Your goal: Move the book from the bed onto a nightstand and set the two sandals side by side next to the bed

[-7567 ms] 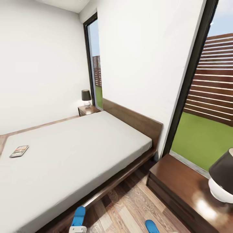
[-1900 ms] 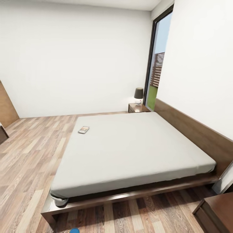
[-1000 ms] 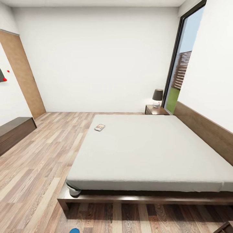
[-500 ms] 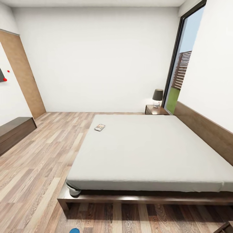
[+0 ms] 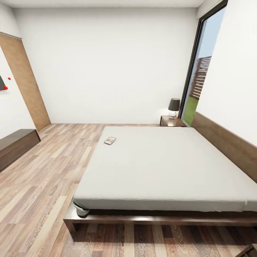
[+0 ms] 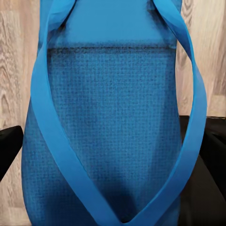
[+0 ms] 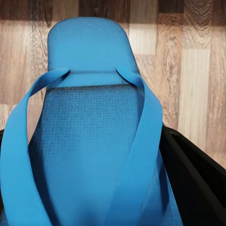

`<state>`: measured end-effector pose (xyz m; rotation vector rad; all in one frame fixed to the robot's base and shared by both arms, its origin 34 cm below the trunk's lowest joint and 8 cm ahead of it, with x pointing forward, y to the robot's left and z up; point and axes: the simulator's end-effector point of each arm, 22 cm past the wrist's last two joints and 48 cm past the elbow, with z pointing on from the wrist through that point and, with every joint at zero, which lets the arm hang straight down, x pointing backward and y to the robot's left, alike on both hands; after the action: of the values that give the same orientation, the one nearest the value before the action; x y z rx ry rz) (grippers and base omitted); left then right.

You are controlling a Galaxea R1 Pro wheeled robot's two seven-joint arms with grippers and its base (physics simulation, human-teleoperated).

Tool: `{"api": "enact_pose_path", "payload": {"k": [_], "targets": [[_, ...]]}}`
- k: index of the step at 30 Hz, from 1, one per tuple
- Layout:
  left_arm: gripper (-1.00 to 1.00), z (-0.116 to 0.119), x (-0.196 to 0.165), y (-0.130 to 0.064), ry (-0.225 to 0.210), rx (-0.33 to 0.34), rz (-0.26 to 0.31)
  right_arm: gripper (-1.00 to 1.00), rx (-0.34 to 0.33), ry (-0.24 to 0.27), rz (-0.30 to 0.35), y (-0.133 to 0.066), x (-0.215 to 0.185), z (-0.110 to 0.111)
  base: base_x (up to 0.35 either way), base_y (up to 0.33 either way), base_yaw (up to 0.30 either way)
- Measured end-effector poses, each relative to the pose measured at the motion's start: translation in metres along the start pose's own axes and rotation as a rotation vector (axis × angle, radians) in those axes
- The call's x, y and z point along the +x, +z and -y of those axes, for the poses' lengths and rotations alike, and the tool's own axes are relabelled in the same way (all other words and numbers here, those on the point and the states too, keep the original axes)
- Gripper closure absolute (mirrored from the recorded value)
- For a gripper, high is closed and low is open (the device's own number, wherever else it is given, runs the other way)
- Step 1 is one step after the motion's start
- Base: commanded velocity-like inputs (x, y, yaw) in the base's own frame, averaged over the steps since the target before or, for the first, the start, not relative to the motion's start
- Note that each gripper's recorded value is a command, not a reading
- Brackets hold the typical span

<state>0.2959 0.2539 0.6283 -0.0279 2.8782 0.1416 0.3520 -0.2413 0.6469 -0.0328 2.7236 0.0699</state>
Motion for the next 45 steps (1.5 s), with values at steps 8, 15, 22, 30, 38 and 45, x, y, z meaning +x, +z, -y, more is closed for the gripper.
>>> {"api": "enact_pose_path", "payload": {"k": [8,15,22,30,38,45], "targets": [[1.0,0.002,0.014,0.0,0.008,0.01,-0.067,1.0,-0.001,0.003,-0.005,0.0,0.001,-0.001,0.0,0.0,0.0],[1.0,0.002,0.01,0.0,0.012,0.011,-0.086,1.0,0.019,0.003,-0.008,0.0,0.001,0.002,0.0,0.0,0.0],[1.0,0.003,0.003,0.001,0.017,0.013,-0.108,1.0,0.08,0.002,-0.037,0.0,0.007,0.014,0.0,0.0,0.0],[1.0,0.004,0.0,0.001,0.021,0.015,-0.125,1.0,0.089,0.002,-0.139,-0.002,0.027,0.015,0.0,0.0,0.0],[1.0,0.01,0.001,0.001,0.022,0.043,-0.131,1.0,0.086,0.005,-0.16,-0.003,0.032,0.015,0.0,0.0,0.0],[1.0,0.015,0.003,0.0,0.021,0.071,-0.14,1.0,0.082,0.005,-0.163,-0.003,0.032,0.013,0.0,0.0,0.0]]}}
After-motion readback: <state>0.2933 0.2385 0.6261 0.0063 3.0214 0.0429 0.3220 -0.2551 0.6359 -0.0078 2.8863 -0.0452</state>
